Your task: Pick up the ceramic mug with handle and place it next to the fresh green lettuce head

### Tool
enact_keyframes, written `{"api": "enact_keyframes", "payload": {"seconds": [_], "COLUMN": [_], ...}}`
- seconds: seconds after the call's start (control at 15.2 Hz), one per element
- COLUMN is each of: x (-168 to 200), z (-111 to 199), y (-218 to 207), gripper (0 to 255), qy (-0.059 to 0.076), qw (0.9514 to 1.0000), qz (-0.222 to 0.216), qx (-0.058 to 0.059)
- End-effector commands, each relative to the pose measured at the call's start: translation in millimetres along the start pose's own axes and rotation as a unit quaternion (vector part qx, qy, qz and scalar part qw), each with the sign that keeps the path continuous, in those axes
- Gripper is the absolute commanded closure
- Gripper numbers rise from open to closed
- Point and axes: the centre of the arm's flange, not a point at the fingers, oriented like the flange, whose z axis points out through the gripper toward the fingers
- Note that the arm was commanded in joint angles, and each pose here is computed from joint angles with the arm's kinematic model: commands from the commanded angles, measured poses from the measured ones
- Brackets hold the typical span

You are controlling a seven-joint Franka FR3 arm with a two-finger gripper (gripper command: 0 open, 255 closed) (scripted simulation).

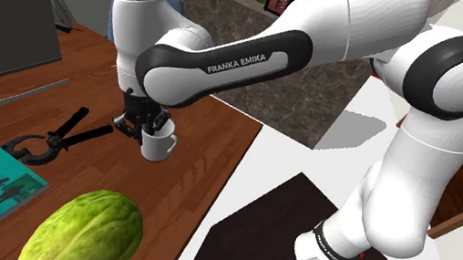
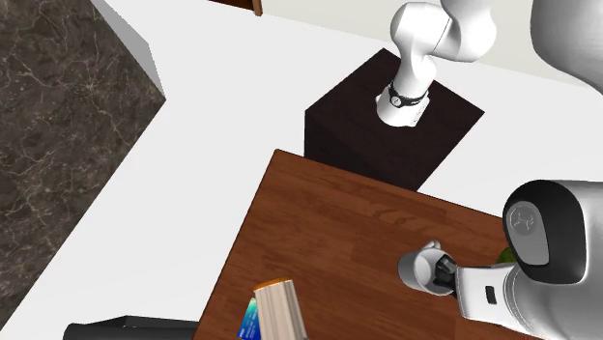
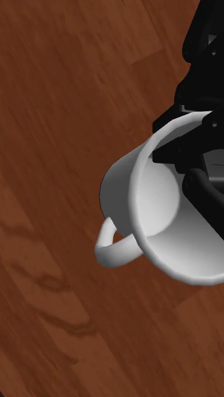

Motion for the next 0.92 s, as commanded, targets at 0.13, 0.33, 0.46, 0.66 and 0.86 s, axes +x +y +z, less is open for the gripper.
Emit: {"api": "enact_keyframes", "payload": {"seconds": [0.13, 0.33, 0.46, 0.66, 0.86], "x": [0.5, 0.5, 0.5, 0.5, 0.5], "z": [19.9, 19.9, 19.9, 19.9, 20.0], "y": [-1.3, -1.3, -1.3, -1.3, -1.3], "gripper": [255, 255, 255, 0, 0], "qy": [0.000, 0.000, 0.000, 0.000, 0.000], "qw": [1.0000, 1.0000, 1.0000, 1.0000, 1.0000], "qz": [0.000, 0.000, 0.000, 0.000, 0.000], "qx": [0.000, 0.000, 0.000, 0.000, 0.000]}}
